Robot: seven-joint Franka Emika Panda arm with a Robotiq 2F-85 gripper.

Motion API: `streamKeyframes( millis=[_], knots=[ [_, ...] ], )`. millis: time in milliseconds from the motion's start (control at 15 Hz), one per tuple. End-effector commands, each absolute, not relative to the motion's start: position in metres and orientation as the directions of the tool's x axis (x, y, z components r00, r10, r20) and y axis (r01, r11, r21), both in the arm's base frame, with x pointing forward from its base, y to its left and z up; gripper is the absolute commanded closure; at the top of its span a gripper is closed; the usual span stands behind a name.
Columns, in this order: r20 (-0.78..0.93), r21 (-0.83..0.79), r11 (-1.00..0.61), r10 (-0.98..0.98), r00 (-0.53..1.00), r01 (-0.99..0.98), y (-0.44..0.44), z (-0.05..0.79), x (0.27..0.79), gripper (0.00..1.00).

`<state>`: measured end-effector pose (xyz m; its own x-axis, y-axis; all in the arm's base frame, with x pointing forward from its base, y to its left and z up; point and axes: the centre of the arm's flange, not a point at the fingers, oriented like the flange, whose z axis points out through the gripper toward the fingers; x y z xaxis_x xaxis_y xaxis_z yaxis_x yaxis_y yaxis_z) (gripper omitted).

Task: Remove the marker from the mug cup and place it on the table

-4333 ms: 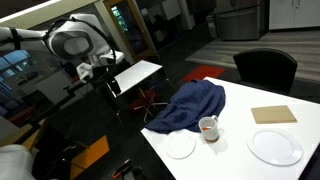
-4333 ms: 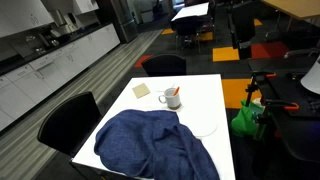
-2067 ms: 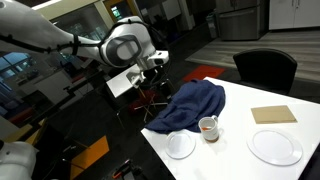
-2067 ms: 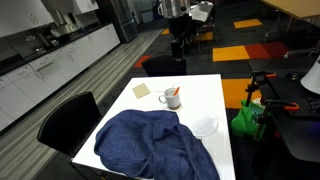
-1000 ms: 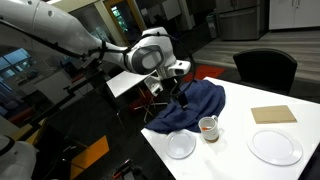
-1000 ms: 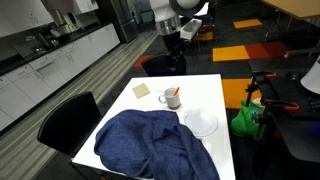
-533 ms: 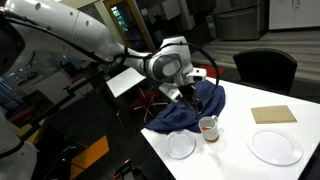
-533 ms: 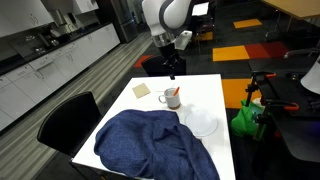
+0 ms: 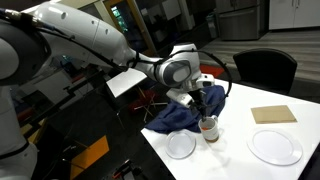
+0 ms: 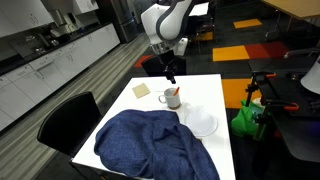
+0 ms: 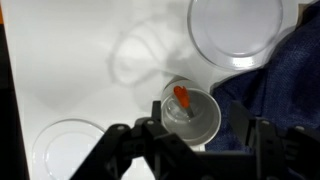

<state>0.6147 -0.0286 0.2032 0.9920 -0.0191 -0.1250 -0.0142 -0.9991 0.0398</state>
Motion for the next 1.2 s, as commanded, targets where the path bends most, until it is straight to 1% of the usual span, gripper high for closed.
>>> streamKeyframes(
  millis=[0, 333, 467, 667, 733, 800, 867, 1067, 1133],
  knots=[
    [-0.172, 0.057, -0.997, 0.037, 0.984, 0.047, -0.033, 0.187, 0.628, 0.32],
    [-0.216, 0.070, -0.994, 0.064, 0.974, 0.081, -0.031, 0.163, 0.633, 0.46],
    [-0.229, 0.069, -0.993, 0.076, 0.971, 0.094, -0.030, 0.155, 0.634, 0.49],
    [-0.240, 0.072, -0.992, 0.082, 0.967, 0.102, -0.029, 0.147, 0.637, 0.50],
    [-0.245, 0.073, -0.992, 0.083, 0.966, 0.103, -0.029, 0.145, 0.638, 0.52],
    [-0.249, 0.074, -0.992, 0.083, 0.965, 0.104, -0.029, 0.143, 0.639, 0.52],
    [-0.252, 0.074, -0.992, 0.082, 0.964, 0.104, -0.029, 0.142, 0.640, 0.53],
    [-0.258, 0.074, -0.992, 0.080, 0.963, 0.102, -0.030, 0.138, 0.643, 0.53],
    [-0.261, 0.074, -0.992, 0.079, 0.962, 0.101, -0.030, 0.137, 0.645, 0.55]
  ],
)
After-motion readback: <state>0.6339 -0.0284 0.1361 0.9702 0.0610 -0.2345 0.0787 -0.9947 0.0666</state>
